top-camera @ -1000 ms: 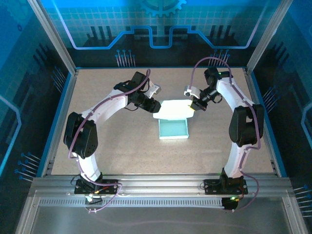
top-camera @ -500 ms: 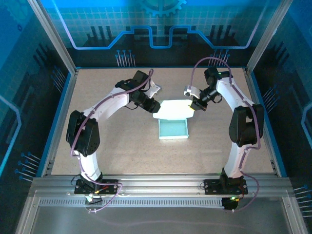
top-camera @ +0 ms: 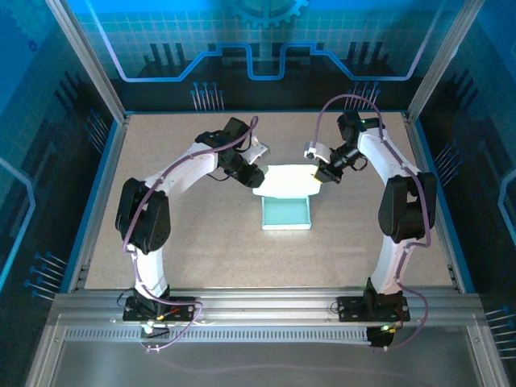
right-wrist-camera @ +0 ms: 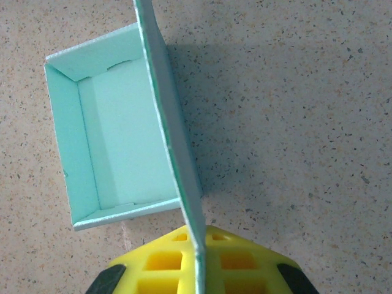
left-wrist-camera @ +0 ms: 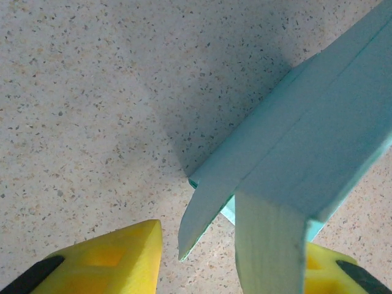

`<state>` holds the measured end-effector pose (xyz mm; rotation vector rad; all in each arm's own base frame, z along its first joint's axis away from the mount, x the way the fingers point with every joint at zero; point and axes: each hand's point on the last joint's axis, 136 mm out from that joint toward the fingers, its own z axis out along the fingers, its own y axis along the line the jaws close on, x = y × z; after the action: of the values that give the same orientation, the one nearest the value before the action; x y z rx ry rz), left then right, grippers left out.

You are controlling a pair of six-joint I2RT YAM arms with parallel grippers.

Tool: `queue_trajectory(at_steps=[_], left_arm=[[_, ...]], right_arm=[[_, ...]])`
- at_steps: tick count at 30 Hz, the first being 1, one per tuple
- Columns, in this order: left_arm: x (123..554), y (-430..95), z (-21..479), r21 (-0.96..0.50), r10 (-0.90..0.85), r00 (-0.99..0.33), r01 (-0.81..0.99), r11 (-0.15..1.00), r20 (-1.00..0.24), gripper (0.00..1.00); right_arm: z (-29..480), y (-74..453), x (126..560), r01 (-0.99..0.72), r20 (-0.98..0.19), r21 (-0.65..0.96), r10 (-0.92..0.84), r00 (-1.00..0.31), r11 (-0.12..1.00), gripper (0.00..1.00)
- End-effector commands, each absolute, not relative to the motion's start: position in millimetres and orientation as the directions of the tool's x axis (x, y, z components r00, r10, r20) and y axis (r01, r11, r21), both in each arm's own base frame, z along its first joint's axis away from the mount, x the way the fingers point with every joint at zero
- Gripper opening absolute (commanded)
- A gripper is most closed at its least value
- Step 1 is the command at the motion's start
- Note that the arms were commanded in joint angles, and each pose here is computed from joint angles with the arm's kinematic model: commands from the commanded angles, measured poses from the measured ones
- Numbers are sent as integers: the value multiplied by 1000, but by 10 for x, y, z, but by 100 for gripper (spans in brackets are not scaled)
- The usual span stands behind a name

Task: Fold the paper box

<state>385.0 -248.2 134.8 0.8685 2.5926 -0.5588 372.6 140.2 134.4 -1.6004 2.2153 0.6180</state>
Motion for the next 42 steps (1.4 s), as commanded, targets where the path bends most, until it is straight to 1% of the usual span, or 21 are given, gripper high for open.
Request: queue_trajectory(at_steps=[1,2,9,13,15,18,24,28,33,38,41,42], left_arm=[[3864,-2537,1395,-268,506,-738,650,711,-447,30],[3862,-2549,1411,-268,506,-735,653,708,-452,27],[3844,-2589,1405,-277,507,-735,655,703,-450,17],[3831,-2625,1388,-272,512,-731,658,702,-450,4],[3840,-2639,1401,-263,507,-730,657,706,-459,0],[3860,-2680,1458,-262,485,-730,648,715,-481,0],[3937,-2840,1638,-290,388,-740,604,742,-550,0],[3966,-2967,1747,-307,324,-729,586,750,-603,0],[4020,-2977,1734,-309,273,-739,545,780,-615,0],[4042,-2953,1734,-308,238,-747,511,802,-621,0],[4048,-2960,1792,-322,206,-745,497,806,-634,0],[4044,-2961,1801,-329,198,-748,492,806,-633,0]], right_arm=[[1473,1433,3686,-955,-519,137,-803,-294,261,0],[1476,1438,3681,-956,-519,138,-803,-293,260,0],[1545,1472,3665,-955,-546,136,-785,-293,262,0],[1603,1496,3656,-955,-560,119,-776,-290,271,0],[1628,1498,3660,-952,-562,109,-773,-295,284,0],[1634,1509,3679,-943,-556,92,-769,-314,319,0],[1596,1597,3663,-907,-529,80,-753,-391,414,0],[1580,1640,3742,-847,-516,45,-714,-474,530,0],[1590,1692,3820,-747,-543,43,-612,-575,664,0],[1595,1781,3822,-682,-574,0,-558,-599,732,0],[1688,1755,3901,-580,-604,-18,-471,-642,814,0],[1702,1773,3882,-576,-610,-9,-461,-645,818,0]])
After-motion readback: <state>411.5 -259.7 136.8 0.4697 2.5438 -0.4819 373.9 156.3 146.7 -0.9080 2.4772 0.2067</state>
